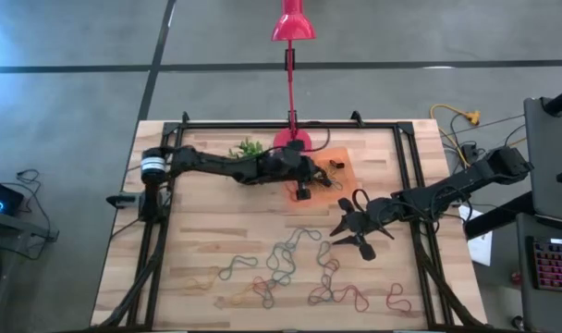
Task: Pick and place rubber bands into bin
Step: Put the big black rubberband into the orange container
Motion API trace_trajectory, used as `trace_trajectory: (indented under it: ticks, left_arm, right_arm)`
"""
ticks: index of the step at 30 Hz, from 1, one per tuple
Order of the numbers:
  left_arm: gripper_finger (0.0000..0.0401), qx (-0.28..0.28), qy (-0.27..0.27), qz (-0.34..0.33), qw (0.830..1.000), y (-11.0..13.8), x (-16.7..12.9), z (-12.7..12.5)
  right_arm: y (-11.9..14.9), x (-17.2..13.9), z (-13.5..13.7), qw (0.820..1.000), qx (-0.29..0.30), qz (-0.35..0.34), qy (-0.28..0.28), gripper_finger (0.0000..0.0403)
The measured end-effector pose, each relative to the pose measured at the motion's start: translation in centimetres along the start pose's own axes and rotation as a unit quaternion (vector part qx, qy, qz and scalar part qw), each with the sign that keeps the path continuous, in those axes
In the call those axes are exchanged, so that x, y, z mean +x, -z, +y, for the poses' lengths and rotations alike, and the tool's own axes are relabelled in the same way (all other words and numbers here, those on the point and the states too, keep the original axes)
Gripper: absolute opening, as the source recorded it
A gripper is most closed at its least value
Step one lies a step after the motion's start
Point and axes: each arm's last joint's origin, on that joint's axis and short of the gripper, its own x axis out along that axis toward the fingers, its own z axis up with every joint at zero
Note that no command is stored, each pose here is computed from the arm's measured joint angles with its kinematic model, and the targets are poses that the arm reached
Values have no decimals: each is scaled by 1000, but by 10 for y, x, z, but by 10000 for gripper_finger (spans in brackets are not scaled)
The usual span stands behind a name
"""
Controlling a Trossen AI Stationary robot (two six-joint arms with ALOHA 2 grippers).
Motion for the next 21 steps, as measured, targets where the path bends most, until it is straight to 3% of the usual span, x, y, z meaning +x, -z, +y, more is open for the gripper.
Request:
trace_trajectory:
  ticks: [5,16,21]
  left_arm:
    - [0,5,8,42,999,3,13,1]
    - [0,5,8,37,999,-2,11,3]
    - [0,4,35,31,999,-2,10,1]
  right_arm:
    - [4,0,-1,1000,-1,6,1,96]
    - [4,0,-1,1000,-1,6,1,81]
    - [4,0,-1,1000,-1,6,1,79]
